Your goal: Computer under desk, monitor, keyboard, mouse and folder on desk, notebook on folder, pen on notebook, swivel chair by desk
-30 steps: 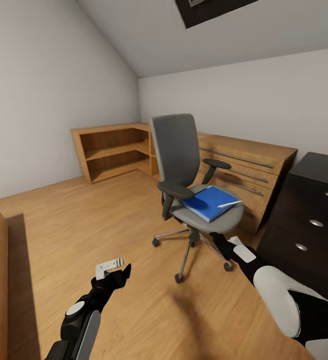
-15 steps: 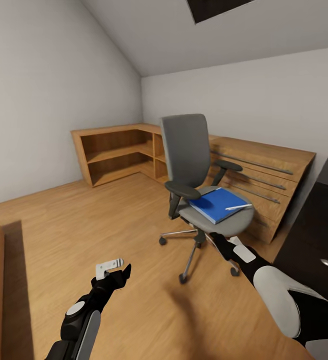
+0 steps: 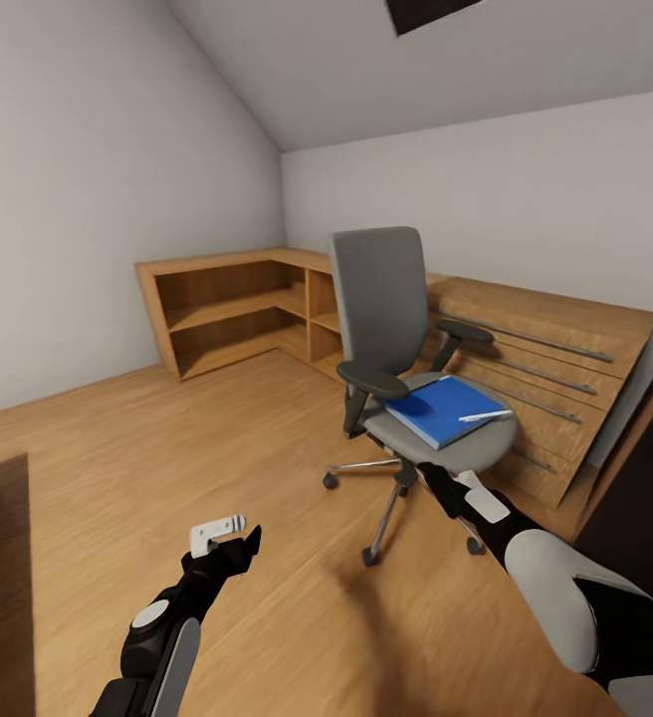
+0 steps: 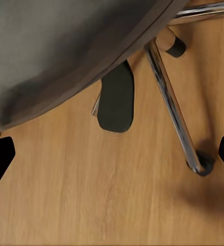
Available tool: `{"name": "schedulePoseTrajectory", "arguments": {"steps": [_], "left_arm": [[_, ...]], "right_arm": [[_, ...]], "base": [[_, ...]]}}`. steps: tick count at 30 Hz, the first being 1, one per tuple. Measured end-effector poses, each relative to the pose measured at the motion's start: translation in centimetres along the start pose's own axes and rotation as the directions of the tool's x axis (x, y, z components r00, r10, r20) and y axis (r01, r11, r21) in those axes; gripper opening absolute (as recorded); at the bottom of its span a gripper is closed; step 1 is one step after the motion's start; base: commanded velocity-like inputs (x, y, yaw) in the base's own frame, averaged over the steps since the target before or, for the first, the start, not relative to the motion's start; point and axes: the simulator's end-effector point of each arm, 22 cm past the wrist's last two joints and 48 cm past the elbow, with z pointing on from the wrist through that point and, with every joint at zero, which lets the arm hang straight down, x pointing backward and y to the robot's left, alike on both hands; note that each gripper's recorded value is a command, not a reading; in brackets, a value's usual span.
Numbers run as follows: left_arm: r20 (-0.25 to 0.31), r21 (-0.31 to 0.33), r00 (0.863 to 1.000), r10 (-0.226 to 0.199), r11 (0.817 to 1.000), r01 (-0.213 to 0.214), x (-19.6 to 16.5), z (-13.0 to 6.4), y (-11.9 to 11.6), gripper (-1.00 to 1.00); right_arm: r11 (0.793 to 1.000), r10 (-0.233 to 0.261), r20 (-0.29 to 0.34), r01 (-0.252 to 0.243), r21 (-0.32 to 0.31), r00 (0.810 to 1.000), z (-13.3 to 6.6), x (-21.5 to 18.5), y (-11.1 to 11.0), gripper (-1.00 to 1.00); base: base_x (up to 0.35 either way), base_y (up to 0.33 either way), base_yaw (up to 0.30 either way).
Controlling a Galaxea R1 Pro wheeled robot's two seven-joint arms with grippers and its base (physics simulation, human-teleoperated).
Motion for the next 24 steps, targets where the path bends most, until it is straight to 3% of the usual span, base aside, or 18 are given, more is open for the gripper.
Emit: {"name": "schedulePoseTrajectory", "arguments": {"steps": [12,24], "left_arm": [[-0.001,0.000,1.000,-0.001,1.000,0.001,0.03,0.04,0.00,1.00],[-0.001,0.000,1.000,-0.001,1.000,0.001,0.06,0.06,0.01,1.00]], "right_arm": [[1.000,0.005,0.002,-0.005,-0.002,1.000,0.03,-0.11,0.02,1.00],[1.000,0.005,0.001,-0.005,-0.001,1.000,0.06,-0.04,-0.04,1.00]], "base": [[0.057,0.000,0.000],[-0.291,0.000,0.000]]}}
